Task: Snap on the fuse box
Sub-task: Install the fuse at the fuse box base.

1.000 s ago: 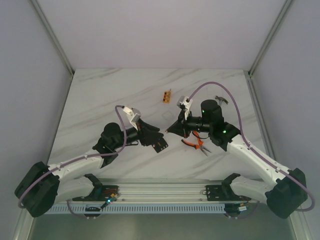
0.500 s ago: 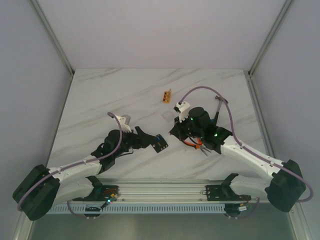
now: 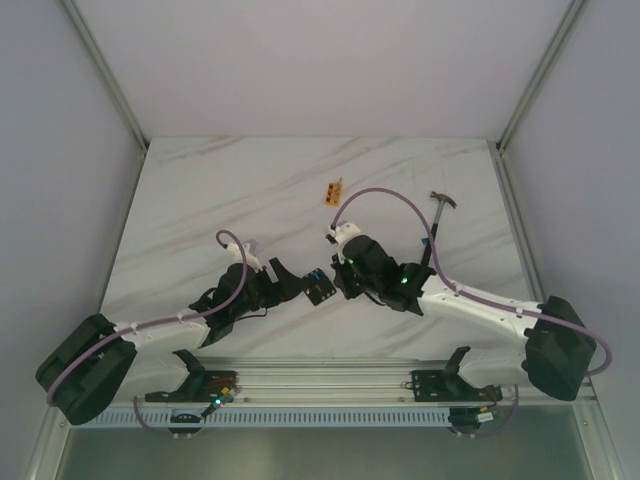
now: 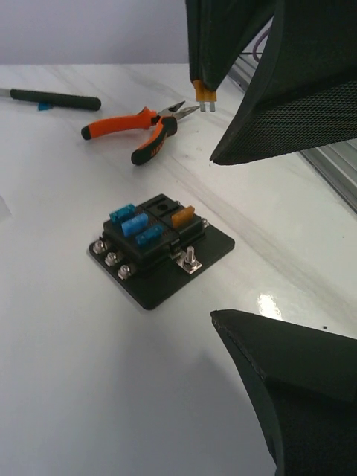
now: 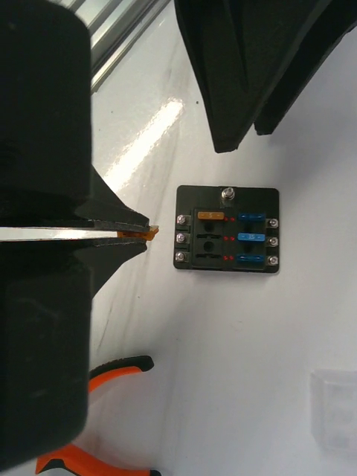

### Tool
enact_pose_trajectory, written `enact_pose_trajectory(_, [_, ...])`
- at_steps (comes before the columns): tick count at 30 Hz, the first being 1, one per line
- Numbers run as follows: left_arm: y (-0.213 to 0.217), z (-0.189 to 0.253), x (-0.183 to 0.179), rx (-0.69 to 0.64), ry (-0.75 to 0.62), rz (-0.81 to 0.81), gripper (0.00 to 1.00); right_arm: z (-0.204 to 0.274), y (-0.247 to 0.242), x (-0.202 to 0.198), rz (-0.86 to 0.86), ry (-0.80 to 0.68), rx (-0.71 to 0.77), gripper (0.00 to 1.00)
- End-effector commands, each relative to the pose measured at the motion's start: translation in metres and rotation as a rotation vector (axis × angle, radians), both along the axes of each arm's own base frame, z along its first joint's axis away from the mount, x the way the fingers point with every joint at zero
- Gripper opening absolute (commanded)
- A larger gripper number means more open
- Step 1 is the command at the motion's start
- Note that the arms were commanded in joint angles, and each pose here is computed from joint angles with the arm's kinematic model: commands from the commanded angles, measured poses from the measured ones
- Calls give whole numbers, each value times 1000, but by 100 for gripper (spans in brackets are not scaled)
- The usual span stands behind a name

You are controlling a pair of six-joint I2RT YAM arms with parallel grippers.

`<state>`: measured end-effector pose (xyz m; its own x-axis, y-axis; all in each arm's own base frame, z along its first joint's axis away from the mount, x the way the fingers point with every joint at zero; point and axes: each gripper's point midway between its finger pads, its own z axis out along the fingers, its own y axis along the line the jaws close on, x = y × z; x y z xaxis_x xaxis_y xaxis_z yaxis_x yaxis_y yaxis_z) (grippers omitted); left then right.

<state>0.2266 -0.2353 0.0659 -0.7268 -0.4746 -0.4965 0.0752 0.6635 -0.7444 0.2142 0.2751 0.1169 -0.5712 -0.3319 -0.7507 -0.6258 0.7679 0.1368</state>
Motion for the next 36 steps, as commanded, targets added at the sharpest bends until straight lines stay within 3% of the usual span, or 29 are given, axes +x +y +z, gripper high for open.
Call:
enact_pose_trajectory(1, [4,-12,0,4,66,53,86,8,3,9,-72,-38,-19,0])
enact_pose_trajectory(9, [-4,-11,2,3,67,62,79,3,8,7,-106,-44,-47,0])
enact_pose_trajectory(16, [-16,-15,0,-21,96,34,68,-18,10,6,-122,-27,-154,0])
enact_pose_trajectory(36, [-22,-40,7,30,165,55,45,-43,36,28,-45,-83,-239,0])
